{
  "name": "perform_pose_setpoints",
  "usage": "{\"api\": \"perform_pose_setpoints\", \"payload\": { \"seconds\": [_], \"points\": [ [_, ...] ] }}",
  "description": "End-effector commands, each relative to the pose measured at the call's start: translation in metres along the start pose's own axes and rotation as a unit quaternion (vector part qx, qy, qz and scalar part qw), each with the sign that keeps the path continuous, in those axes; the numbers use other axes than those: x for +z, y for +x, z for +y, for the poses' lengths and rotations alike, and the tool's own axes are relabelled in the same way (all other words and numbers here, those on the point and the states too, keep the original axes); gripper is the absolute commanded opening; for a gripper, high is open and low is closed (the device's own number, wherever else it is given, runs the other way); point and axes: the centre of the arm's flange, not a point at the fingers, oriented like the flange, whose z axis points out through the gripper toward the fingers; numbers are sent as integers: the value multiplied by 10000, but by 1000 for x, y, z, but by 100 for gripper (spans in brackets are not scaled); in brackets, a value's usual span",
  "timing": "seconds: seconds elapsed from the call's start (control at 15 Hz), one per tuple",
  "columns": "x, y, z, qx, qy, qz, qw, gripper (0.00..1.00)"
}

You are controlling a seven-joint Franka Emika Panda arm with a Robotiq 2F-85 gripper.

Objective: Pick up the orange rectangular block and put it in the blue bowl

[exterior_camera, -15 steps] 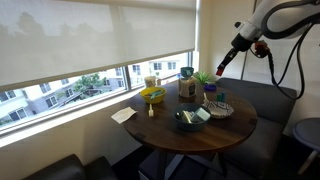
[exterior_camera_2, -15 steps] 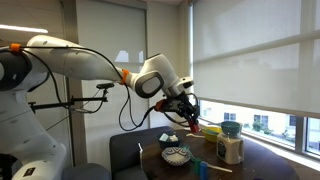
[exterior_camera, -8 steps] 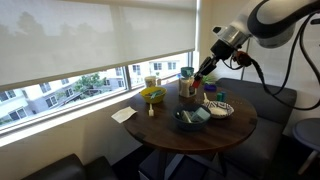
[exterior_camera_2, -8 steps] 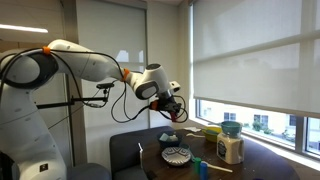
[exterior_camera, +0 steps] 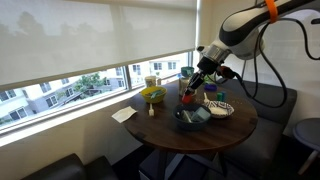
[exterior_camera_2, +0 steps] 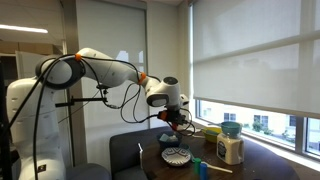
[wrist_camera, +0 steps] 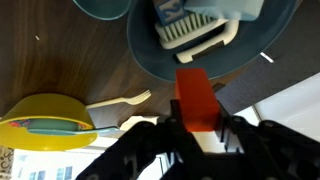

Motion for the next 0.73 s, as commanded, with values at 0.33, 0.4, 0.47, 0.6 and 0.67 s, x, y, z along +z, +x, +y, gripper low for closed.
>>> {"api": "perform_pose_setpoints", "payload": {
  "seconds": [0.33, 0.4, 0.47, 0.6, 0.67],
  "points": [
    [-16, 13, 36, 113, -251, 95, 9996, 93],
    [-27, 16, 32, 78, -305, 223, 9993, 100],
    [-40, 19, 29, -3, -404, 371, 9985, 100],
    [-30, 18, 35, 45, -408, 287, 9987, 100],
    [-39, 21, 33, 13, -447, 359, 9984, 100]
  ]
}}
